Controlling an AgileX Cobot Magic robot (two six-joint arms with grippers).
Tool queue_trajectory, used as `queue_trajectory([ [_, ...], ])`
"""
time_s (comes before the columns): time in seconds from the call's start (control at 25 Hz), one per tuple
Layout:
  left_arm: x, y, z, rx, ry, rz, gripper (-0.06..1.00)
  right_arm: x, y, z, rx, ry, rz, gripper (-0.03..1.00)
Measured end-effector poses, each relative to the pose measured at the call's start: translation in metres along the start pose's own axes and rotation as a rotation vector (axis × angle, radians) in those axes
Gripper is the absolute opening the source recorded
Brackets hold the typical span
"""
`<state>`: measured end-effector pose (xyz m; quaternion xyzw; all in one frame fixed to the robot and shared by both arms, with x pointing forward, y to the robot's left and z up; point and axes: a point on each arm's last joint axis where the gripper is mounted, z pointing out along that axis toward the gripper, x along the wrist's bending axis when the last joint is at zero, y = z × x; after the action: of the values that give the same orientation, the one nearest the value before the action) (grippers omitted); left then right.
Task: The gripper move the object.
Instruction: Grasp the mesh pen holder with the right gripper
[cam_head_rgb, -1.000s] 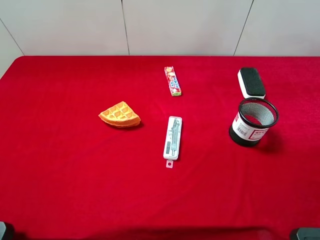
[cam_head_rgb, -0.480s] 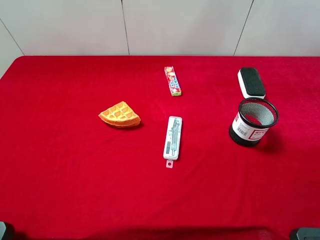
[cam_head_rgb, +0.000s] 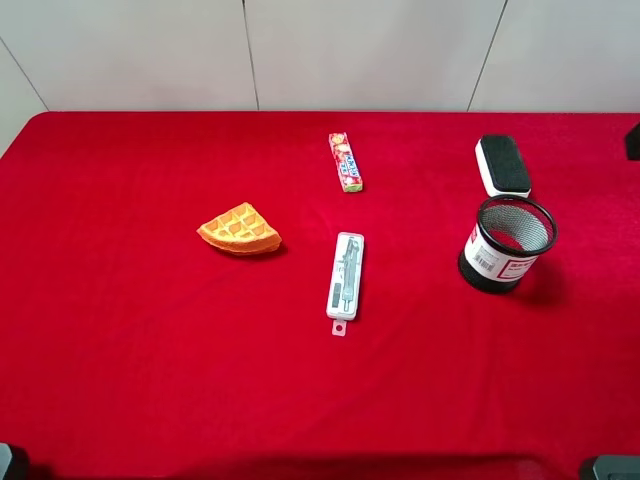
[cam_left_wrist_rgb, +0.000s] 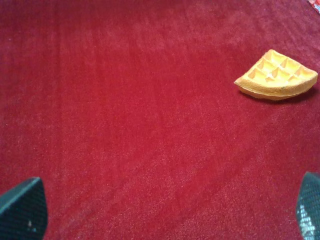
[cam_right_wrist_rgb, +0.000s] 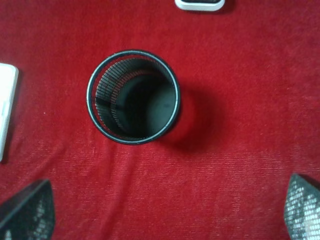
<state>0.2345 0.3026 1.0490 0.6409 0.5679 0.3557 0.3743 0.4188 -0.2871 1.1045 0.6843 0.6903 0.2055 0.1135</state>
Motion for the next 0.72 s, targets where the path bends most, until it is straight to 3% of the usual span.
queue_trajectory([
  [0.48, 0.000, 0.000, 0.000, 0.000, 0.000, 0.000, 0.99, -0.004, 0.022, 0.061, 0.227, 0.031, 0.030, 0.69],
  [0.72, 0.000, 0.000, 0.000, 0.000, 0.000, 0.000, 0.99, -0.009, 0.030, 0.095, 0.287, 0.026, 0.039, 0.69],
])
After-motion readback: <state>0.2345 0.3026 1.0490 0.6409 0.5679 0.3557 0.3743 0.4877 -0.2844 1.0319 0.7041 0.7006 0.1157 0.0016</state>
